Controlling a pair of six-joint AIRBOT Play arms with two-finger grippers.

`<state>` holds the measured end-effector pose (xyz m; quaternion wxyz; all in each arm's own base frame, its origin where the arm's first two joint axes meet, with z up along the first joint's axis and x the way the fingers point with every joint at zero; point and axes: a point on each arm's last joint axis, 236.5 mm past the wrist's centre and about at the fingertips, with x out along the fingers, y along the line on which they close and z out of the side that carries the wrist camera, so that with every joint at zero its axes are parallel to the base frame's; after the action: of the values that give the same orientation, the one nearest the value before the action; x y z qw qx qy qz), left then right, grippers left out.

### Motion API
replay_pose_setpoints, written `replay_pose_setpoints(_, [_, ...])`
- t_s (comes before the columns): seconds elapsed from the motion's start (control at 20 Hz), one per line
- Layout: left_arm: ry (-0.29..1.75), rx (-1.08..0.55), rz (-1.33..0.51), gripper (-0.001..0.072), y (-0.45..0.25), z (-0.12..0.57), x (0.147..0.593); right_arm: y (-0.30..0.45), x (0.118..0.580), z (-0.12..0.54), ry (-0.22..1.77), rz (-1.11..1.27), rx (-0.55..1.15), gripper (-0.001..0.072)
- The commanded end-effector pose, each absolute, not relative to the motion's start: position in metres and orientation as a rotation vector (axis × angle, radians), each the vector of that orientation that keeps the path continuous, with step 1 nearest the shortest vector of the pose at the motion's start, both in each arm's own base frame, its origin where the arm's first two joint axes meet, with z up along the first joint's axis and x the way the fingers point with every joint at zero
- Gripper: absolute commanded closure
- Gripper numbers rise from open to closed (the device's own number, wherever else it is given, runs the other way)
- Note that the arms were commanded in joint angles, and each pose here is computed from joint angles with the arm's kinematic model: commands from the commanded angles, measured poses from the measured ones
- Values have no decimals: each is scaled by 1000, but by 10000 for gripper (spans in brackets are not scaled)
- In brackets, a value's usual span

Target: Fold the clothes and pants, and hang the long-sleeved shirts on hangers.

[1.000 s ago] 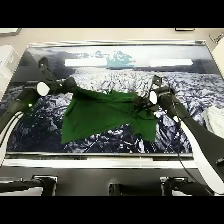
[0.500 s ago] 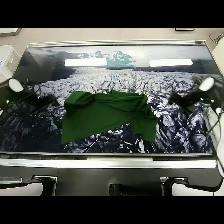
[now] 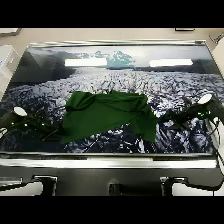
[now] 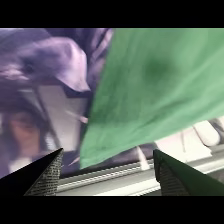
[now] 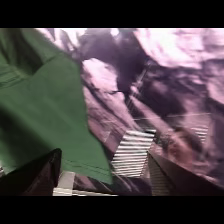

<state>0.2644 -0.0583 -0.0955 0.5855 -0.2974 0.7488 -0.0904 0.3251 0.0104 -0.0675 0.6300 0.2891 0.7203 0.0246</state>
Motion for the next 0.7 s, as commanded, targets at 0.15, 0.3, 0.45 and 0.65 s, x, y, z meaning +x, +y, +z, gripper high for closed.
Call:
replay_pose_setpoints(0.15, [1709,-734,-241,124,-85,-116,260,34,349,-73,1560,94,634,18])
replay_pose_setpoints(0.3, [1671,-765,-192,681,-86,-118,271,44,360,-83,1534,91,612,13])
replay_pose_setpoints(0.45, [1640,-751,-210,682,-86,-112,275,51,367,-103,1540,88,609,15])
replay_pose_setpoints(0.65, [1583,-732,-215,682,-84,-99,283,84,371,-106,1545,176,674,443])
